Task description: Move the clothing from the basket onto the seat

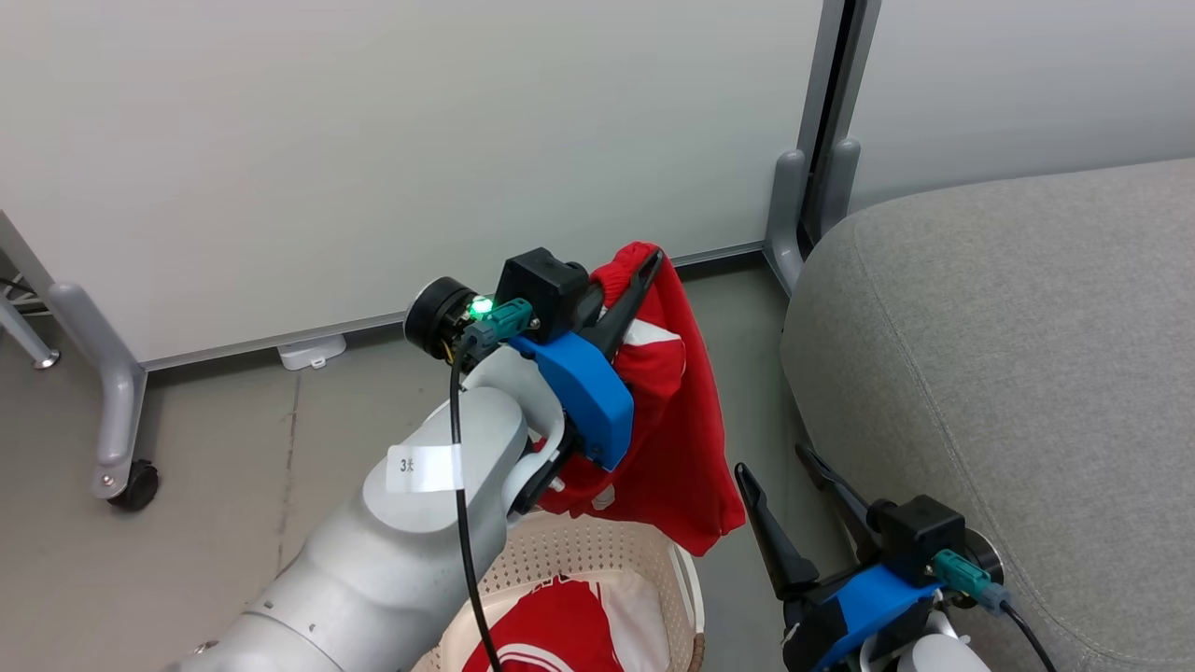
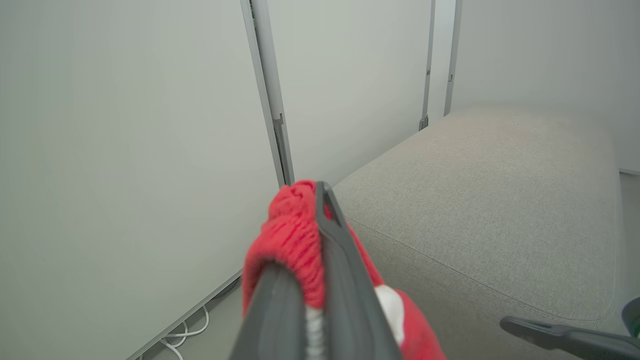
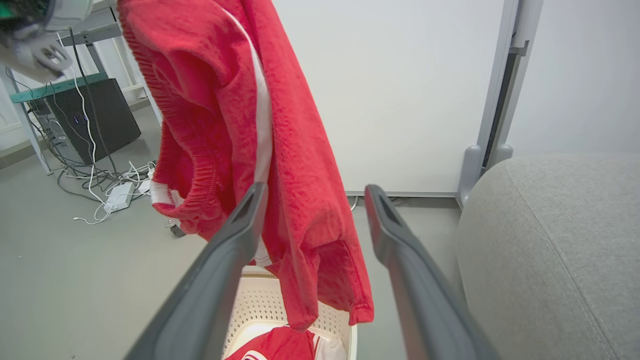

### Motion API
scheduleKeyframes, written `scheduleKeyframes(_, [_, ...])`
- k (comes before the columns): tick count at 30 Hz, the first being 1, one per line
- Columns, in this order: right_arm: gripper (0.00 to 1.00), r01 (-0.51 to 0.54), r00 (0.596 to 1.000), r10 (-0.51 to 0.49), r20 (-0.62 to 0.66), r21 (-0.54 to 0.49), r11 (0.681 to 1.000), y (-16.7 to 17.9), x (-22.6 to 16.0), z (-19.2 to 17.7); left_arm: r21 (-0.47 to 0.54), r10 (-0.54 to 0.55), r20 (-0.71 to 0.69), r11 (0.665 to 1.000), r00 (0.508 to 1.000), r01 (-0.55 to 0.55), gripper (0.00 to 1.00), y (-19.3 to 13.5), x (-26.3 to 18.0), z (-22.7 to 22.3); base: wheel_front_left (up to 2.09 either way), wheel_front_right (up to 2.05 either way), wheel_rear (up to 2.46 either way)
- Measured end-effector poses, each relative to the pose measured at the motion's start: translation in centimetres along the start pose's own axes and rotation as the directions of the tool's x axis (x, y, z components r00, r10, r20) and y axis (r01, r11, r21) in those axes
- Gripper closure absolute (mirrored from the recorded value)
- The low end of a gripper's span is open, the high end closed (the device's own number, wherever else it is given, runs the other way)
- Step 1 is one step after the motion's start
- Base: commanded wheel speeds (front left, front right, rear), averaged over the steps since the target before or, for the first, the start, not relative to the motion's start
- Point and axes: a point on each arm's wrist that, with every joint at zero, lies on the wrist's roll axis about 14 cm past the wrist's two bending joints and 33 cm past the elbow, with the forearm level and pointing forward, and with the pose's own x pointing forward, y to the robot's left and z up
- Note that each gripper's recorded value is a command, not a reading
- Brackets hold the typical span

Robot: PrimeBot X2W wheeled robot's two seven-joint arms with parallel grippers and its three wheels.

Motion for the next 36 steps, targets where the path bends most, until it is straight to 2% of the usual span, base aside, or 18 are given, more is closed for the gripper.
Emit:
scheduleKeyframes(7, [0.0, -0.012, 1.0, 0.012, -0.017, -0.015, 1.0, 0.3, 0.2, -0.2, -0.005, -0.012, -0.013, 1.0, 1.0, 0.012, 1.0, -0.3, 0.2, -0.5, 0.0, 0.0, 0.0])
scheduleKeyframes(12, [0.0, -0.043, 0.999, 0.043, -0.011, -0.053, 0.998, 0.7, 2.0, 1.1, -0.011, -0.019, -0.025, 1.0, 1.0, 0.018, 1.0, -0.4, 0.3, -1.0, 0.0, 0.0, 0.0])
scheduleKeyframes(19, [0.0, -0.107, 0.993, 0.101, -0.064, -0.087, 0.99, 1.8, 4.5, 1.1, -0.013, -0.026, -0.033, 1.0, 0.999, 0.026, 1.0, -0.4, 0.4, -1.3, 0.0, 0.0, 0.0])
scheduleKeyframes(36, [0.0, -0.172, 0.979, 0.159, -0.124, -0.103, 0.98, 2.7, 8.7, 1.2, -0.024, -0.057, -0.046, 0.998, 0.997, 0.056, 1.0, -1.1, 0.3, -1.7, 0.0, 0.0, 0.0])
